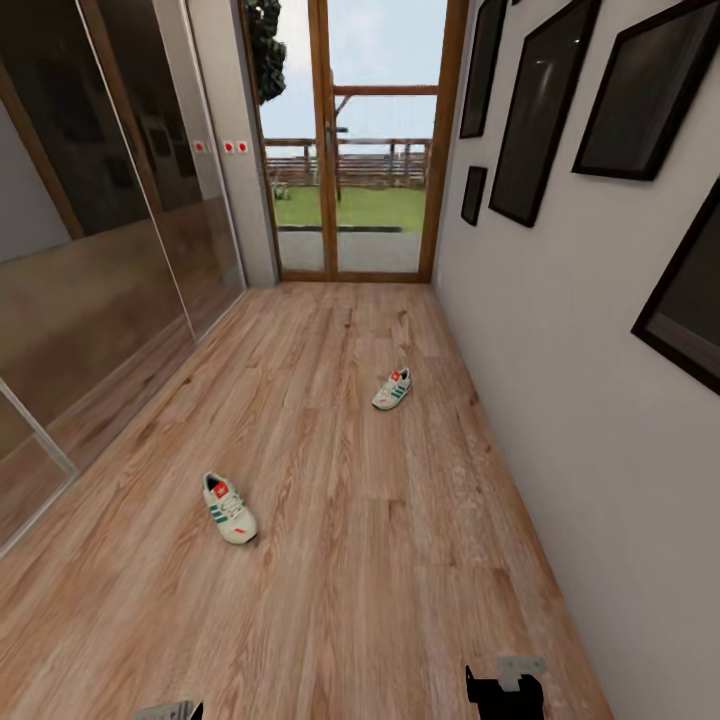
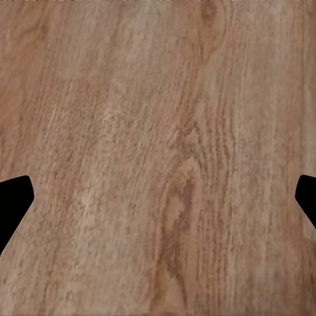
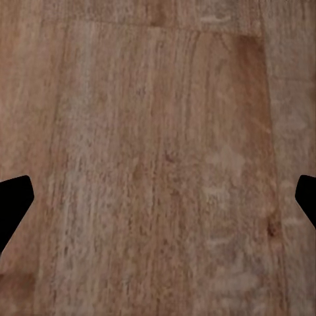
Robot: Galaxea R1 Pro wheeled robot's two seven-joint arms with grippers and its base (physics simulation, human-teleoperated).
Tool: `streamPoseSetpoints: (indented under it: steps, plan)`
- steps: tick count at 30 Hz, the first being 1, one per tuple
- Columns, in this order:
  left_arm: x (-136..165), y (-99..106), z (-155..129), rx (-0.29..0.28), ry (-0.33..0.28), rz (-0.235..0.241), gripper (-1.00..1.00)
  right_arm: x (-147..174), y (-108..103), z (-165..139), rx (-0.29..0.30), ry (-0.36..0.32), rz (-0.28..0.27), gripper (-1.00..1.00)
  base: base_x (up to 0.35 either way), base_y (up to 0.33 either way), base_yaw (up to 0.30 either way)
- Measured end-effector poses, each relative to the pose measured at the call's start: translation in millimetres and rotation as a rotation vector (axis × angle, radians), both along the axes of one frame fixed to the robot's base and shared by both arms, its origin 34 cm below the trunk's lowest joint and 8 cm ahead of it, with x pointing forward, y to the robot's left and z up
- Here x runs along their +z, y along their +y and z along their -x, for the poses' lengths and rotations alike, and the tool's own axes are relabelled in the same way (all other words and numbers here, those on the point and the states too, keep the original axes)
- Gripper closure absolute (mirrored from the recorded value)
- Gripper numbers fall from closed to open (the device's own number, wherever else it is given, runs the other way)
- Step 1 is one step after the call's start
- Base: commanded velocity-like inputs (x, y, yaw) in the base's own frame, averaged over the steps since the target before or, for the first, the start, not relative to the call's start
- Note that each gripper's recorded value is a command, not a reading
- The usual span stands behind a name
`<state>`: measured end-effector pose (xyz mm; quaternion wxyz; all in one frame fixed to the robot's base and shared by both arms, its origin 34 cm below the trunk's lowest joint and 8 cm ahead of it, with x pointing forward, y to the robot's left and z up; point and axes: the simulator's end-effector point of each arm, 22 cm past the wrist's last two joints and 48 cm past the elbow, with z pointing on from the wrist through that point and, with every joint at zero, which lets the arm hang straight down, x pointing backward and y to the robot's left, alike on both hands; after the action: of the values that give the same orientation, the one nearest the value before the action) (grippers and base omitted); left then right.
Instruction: Pick up the two gym shoes and the two sandals from the corridor floor and place them onto the hallstand (shoe rack) in the corridor, making sure they are on the rack and not on the floor. Arrange them so the two gym shoes are next to each other and the two sandals are next to each other.
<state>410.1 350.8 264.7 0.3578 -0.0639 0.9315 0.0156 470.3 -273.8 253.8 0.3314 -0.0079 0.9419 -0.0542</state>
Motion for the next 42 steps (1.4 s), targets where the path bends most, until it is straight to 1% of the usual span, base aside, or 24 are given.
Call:
streamPoseSetpoints:
  steps: [5, 10, 17, 21, 22, 24, 27, 28, 29, 30, 31, 36, 42]
  plan:
    - [0.1, 0.0, 0.0, 0.000, 0.000, 0.000, -1.00, 0.3, 0.1, -0.4, 0.000, -0.001, -0.001, -1.00, 0.177, 0.000, -0.025]
    - [0.2, -0.1, 0.0, 0.000, 0.000, 0.000, -1.00, 0.2, 0.4, -0.1, 0.001, 0.000, -0.002, -1.00, 0.285, -0.004, -0.177]
    - [0.4, 0.1, -0.3, 0.001, -0.001, 0.000, -1.00, 0.3, 0.2, -0.1, 0.001, -0.001, -0.001, -1.00, 0.312, -0.103, -0.085]
    - [3.6, -0.4, -6.7, -0.006, -0.015, 0.001, -1.00, 0.7, 0.5, -0.9, 0.001, -0.003, -0.001, -1.00, 0.266, -0.098, -0.006]
    - [6.4, -2.0, -13.8, -0.018, -0.026, 0.003, -1.00, 1.0, 1.6, -2.0, 0.004, -0.005, -0.003, -1.00, 0.130, -0.037, -0.002]
    - [7.3, -3.5, -16.3, -0.033, -0.029, 0.003, -1.00, 1.3, 2.1, -2.6, 0.005, -0.007, -0.003, -1.00, 0.093, -0.027, -0.001]
    - [8.0, -8.4, -19.5, -0.074, -0.030, 0.004, -1.00, 1.7, 2.5, -3.6, 0.007, -0.009, -0.004, -1.00, 0.051, -0.015, -0.001]
    - [8.6, -13.2, -22.1, -0.107, -0.030, 0.008, -1.00, 1.9, 2.6, -4.1, 0.007, -0.010, -0.004, -1.00, 0.027, -0.008, 0.000]
    - [9.0, -16.1, -23.6, -0.124, -0.031, 0.012, -1.00, 1.9, 2.7, -4.3, 0.008, -0.010, -0.004, -1.00, 0.011, -0.003, 0.000]
    - [9.3, -27.1, -26.3, -0.179, -0.031, 0.034, -1.00, 2.1, 2.8, -4.6, 0.007, -0.011, -0.005, -1.00, 0.009, -0.003, 0.000]
    - [9.1, -29.8, -26.1, -0.190, -0.030, 0.040, -1.00, 2.0, 2.8, -4.4, 0.007, -0.011, -0.005, -1.00, 0.007, -0.002, 0.000]
    - [7.5, -37.5, -22.8, -0.221, -0.022, 0.059, -1.00, 2.2, 3.0, -4.7, 0.008, -0.011, -0.005, -1.00, 0.004, -0.001, 0.000]
    - [5.0, -39.8, -15.1, -0.231, -0.011, 0.066, -1.00, 2.2, 3.1, -4.8, 0.008, -0.011, -0.006, -1.00, 0.001, 0.000, 0.000]
